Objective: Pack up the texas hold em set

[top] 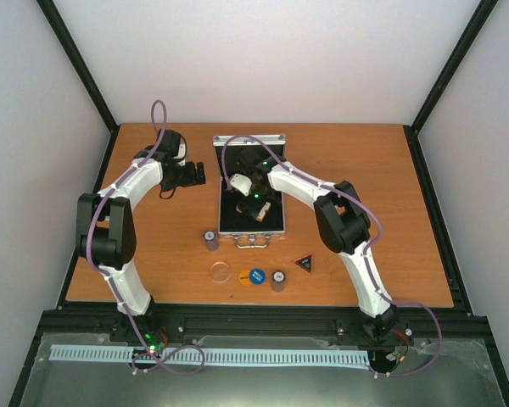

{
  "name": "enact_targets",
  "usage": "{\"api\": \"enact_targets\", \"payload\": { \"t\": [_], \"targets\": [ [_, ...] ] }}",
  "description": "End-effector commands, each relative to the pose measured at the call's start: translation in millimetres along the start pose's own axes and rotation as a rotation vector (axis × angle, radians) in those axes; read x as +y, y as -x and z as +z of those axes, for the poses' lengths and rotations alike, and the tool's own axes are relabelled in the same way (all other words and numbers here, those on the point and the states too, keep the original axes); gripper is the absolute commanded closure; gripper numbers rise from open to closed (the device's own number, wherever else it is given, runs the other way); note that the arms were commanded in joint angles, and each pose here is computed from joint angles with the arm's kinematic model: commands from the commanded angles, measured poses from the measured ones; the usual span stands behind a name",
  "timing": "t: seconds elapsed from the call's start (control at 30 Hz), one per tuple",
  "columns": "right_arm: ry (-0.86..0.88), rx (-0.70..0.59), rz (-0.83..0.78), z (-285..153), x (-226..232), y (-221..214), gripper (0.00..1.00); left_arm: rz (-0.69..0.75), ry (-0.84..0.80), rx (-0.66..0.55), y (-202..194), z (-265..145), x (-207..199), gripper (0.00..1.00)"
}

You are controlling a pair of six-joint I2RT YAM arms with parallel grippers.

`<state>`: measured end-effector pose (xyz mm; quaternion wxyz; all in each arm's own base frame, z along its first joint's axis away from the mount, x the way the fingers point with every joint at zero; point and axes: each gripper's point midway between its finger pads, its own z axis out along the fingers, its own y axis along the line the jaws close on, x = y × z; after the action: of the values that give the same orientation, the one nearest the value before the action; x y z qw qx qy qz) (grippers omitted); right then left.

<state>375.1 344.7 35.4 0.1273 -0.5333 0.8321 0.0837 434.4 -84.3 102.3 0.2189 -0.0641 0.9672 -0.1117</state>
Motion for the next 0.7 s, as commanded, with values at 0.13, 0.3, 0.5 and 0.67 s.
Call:
{"api": "enact_targets", "payload": {
  "t": [0.13, 0.3, 0.5, 0.67],
  "targets": [
    [0.099, -0.039, 0.04, -6, 12, 5, 0.45, 0.016, -0.012, -0.056, 12, -13, -7, 0.0],
    [0.081, -0.035, 0.031, -17, 23, -1, 0.52, 0.013, -0.007, -0.048, 9, -11, -5, 0.0],
    [-0.018, -0.061, -0.027, -37, 21, 3, 0.59, 0.006, -0.008, -0.05, 11, -8, -5, 0.0],
    [-0.079, -0.019, -0.079, -27, 26, -1, 0.61, 0.002, -0.009, -0.058, 15, -9, -6, 0.0]
  ]
}}
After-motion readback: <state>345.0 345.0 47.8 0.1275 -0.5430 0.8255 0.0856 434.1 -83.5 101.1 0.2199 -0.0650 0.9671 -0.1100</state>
